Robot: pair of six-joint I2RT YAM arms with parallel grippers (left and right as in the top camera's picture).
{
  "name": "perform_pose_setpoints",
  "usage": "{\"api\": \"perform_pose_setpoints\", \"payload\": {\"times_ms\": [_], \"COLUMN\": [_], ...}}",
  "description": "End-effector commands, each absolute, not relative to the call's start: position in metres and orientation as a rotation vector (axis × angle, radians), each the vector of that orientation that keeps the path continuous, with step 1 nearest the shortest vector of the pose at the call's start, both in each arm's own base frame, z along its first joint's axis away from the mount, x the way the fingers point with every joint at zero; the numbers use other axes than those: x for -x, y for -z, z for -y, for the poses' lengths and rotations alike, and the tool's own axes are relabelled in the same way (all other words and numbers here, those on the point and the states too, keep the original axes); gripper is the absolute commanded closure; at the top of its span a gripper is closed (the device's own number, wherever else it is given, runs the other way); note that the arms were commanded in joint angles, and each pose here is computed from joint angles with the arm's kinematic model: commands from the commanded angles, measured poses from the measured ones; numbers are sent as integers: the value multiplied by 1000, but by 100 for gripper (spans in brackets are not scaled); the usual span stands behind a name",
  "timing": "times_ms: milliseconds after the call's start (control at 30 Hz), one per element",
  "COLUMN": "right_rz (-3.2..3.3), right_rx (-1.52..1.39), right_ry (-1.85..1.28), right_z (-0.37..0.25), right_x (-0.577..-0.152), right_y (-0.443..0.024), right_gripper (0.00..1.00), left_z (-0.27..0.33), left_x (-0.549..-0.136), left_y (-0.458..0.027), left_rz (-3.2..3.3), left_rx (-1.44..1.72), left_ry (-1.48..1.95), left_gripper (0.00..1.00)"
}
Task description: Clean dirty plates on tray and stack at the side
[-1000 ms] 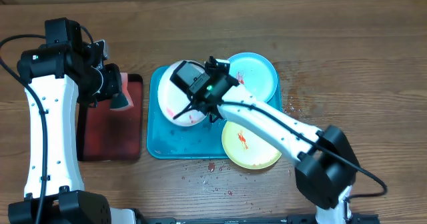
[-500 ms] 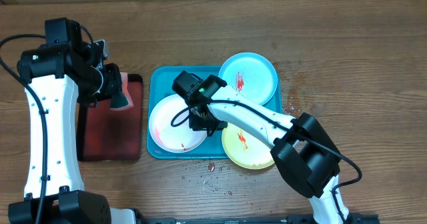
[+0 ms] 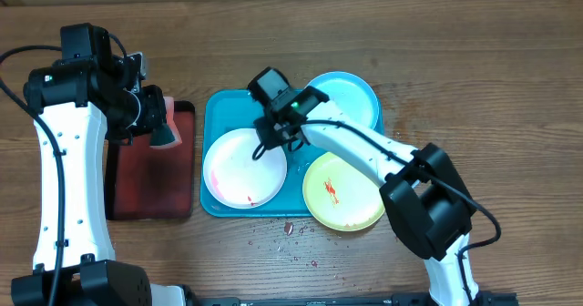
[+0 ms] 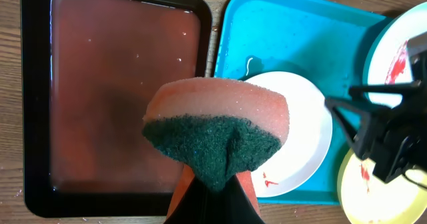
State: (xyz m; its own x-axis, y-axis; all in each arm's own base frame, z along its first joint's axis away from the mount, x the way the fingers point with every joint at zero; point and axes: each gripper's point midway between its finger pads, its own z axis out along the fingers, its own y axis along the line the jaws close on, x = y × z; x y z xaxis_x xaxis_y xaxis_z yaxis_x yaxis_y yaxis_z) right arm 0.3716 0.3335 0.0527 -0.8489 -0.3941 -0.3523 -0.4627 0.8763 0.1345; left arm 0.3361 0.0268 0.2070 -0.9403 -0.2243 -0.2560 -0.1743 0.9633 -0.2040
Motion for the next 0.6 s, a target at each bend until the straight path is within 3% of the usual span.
{"api": "perform_pose_setpoints", "payload": {"times_ms": [0,233,367,567], "right_rz": [-2743,-2807,-2840,-2965], "right_rx": [740,802,752,450], "right_ry": [-325,-387,-400,-316], "right_z": [-331,-336,-335,-318], "right_x": [-373,-360,-357,-352], "right_y": [-33,-7,-3,2], "right_gripper": [59,64,95,96], "left_z": [-24,-24,-24,-24], "left_x": [-336,-337,-337,-337], "left_y": [-209,-209,-209,-209], "left_rz": [-2821,-2821,-2821,-2821], "left_rx": [314,314,314,316], "left_ry": [274,275,275,275], "left_gripper": [96,96,96,96]}}
